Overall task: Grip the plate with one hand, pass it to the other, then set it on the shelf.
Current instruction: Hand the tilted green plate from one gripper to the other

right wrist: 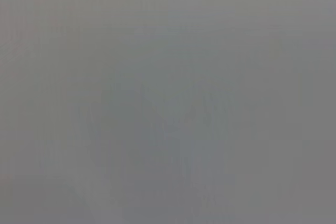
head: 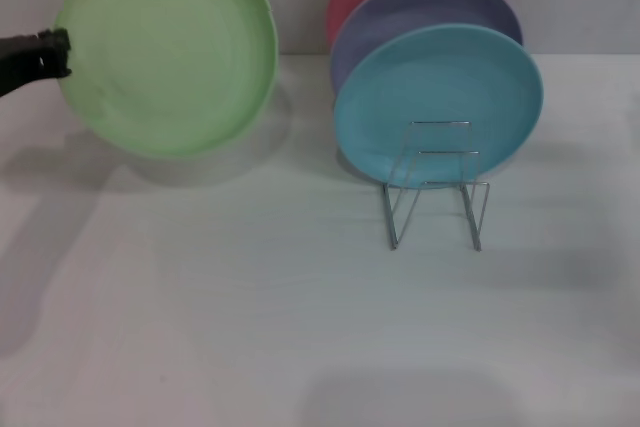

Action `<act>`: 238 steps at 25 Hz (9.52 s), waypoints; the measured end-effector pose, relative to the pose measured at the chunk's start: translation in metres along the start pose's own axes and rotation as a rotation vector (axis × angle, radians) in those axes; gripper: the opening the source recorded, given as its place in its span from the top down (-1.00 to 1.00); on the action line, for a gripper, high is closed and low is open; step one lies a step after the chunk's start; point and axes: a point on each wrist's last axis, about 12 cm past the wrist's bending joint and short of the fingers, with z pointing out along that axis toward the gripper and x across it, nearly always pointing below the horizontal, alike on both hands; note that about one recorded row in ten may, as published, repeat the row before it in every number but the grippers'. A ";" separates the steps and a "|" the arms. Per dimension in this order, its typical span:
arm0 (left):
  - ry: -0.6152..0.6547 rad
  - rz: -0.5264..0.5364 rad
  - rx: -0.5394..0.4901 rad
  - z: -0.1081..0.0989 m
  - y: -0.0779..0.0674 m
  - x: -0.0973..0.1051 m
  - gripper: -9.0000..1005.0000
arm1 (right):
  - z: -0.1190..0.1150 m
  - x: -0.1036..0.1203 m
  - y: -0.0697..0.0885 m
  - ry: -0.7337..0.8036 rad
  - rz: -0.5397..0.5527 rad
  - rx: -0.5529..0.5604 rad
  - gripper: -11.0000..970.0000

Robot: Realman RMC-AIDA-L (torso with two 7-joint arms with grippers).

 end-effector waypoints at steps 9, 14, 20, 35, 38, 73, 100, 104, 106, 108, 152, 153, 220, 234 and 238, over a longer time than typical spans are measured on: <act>-0.175 0.053 -0.091 0.000 -0.007 0.015 0.91 | 0.001 0.000 0.002 0.001 0.002 -0.002 -0.26; -0.260 0.079 -0.111 0.000 -0.021 0.027 0.91 | 0.001 0.001 0.002 0.003 0.003 -0.002 -0.26; -0.411 0.116 -0.148 -0.002 -0.044 0.056 0.91 | 0.001 0.001 0.003 0.003 0.005 -0.002 -0.26; -0.620 -0.038 -0.050 -0.020 -0.036 0.123 0.91 | -0.019 -0.002 -0.004 -0.025 -0.012 -0.003 -0.26; -0.623 -0.014 -0.041 -0.026 -0.037 0.137 0.91 | -0.037 -0.004 -0.004 -0.060 -0.016 -0.019 -0.26; -0.682 0.096 -0.091 -0.049 -0.031 0.159 0.91 | -0.070 0.022 0.129 0.026 0.133 -0.483 -0.26; -0.597 0.122 -0.132 -0.053 -0.063 0.178 0.91 | -0.072 0.039 0.168 0.179 0.098 -0.613 -0.25; -0.570 0.134 -0.150 -0.055 -0.073 0.182 0.91 | -0.073 0.041 0.170 0.203 0.089 -0.636 -0.25; -0.558 0.142 -0.165 -0.056 -0.079 0.183 0.91 | -0.072 0.043 0.171 0.219 0.082 -0.641 -0.25; -0.548 0.151 -0.175 -0.056 -0.083 0.183 0.91 | -0.072 0.044 0.172 0.224 0.079 -0.643 -0.25; -0.396 0.282 -0.361 -0.063 -0.118 0.177 0.91 | -0.036 0.062 0.203 0.399 -0.044 -0.743 -0.19; -0.396 0.280 -0.361 -0.063 -0.118 0.177 0.91 | -0.035 0.062 0.204 0.400 -0.046 -0.745 -0.18; -0.469 0.306 -0.304 -0.070 -0.129 0.171 0.91 | -0.019 0.061 0.208 0.386 -0.086 -0.757 0.71; -0.472 0.311 -0.300 -0.067 -0.128 0.168 0.91 | -0.019 0.061 0.208 0.388 -0.085 -0.754 0.73; -0.471 0.311 -0.299 -0.067 -0.128 0.168 0.91 | -0.018 0.061 0.208 0.391 -0.085 -0.747 0.73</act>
